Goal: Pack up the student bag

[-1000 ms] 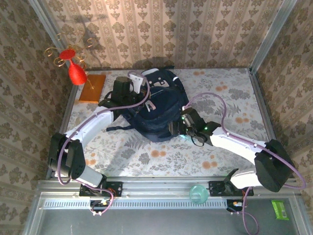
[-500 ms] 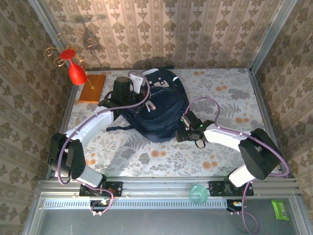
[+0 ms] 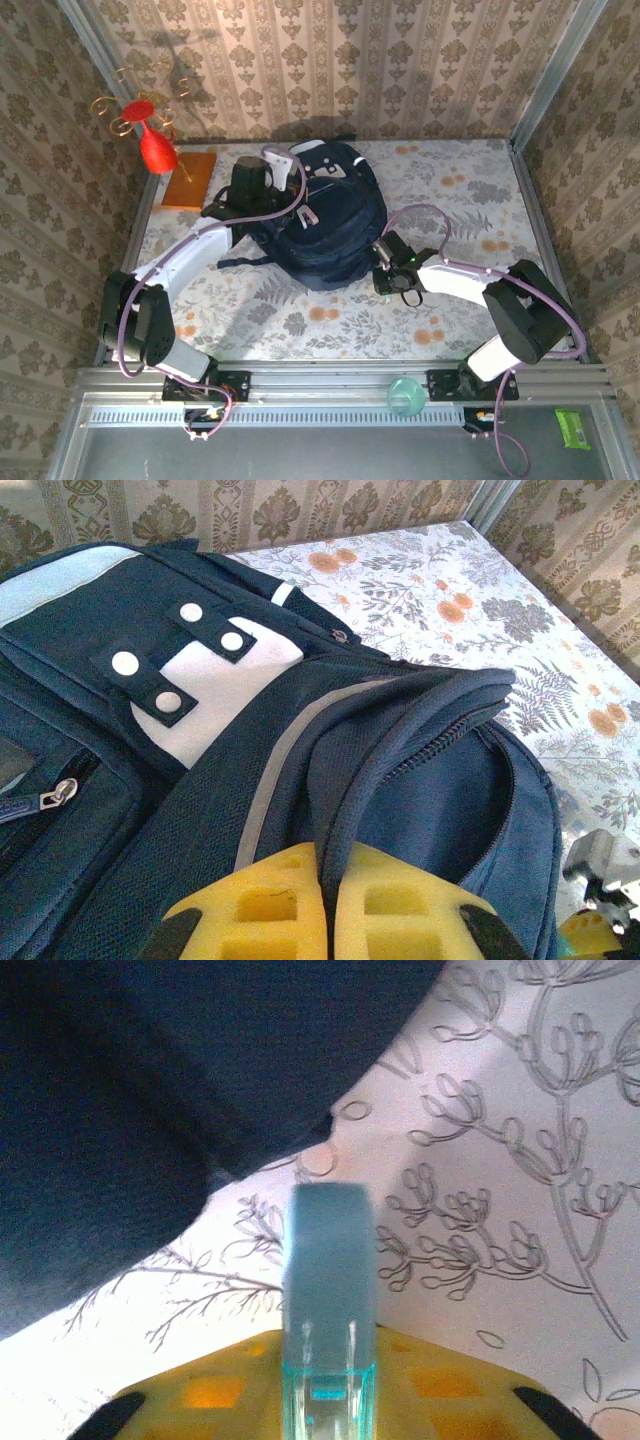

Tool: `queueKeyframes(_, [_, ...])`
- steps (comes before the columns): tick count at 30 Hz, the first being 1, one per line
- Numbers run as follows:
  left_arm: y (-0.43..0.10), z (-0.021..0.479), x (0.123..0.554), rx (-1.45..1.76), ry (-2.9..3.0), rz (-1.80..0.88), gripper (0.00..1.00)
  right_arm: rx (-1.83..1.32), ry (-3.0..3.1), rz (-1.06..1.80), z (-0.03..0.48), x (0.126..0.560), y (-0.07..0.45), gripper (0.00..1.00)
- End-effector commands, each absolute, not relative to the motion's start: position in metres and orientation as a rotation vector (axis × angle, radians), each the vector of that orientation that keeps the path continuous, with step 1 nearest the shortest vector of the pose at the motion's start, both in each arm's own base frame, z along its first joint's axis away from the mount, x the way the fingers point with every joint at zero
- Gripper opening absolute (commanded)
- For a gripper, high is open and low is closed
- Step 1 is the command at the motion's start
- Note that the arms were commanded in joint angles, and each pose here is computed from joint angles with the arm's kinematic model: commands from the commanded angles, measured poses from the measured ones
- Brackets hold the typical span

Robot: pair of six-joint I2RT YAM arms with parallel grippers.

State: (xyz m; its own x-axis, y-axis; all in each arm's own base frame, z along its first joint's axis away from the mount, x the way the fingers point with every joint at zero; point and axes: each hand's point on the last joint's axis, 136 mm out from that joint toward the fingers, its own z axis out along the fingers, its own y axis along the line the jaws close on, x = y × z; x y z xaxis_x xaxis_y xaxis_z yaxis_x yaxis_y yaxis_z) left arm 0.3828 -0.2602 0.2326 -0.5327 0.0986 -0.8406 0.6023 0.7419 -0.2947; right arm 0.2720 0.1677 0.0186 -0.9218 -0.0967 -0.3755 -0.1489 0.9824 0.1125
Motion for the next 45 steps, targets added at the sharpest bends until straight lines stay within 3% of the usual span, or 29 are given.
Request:
queueKeyframes(1, [-0.256, 0.244, 0.392, 0.497, 2.005, -0.726, 0.00, -0.181, 2.729, 0.240, 0.035, 0.265, 0.168, 0.20])
queueKeyframes(6, [-0.258, 0.244, 0.390, 0.509, 2.006, -0.744, 0.00, -0.141, 2.533, 0.428, 0.096, 0.279, 0.186, 0.15])
queueKeyframes(14, [-0.262, 0.247, 0.386, 0.514, 2.002, -0.776, 0.00, -0.062, 2.221, 0.863, 0.197, 0.338, 0.262, 0.16])
queueKeyframes(18, [-0.262, 0.258, 0.386, 0.519, 1.985, -0.777, 0.00, 0.083, 2.162, 1.001, 0.207, 0.375, 0.292, 0.17])
queueKeyframes(25, [-0.262, 0.271, 0.387, 0.517, 1.962, -0.779, 0.00, 0.382, 2.082, 0.885, 0.180, 0.439, 0.290, 0.20])
queueKeyframes(30, [-0.263, 0.272, 0.387, 0.515, 1.962, -0.785, 0.00, 0.478, 2.023, 0.829, 0.169, 0.463, 0.286, 0.32])
queueKeyframes(36, [-0.263, 0.268, 0.386, 0.521, 1.970, -0.782, 0.00, 0.407, 2.037, 0.883, 0.178, 0.459, 0.297, 0.50])
queueKeyframes(45, [-0.260, 0.260, 0.387, 0.517, 1.980, -0.762, 0.00, 0.255, 2.085, 0.819, 0.197, 0.396, 0.259, 0.54])
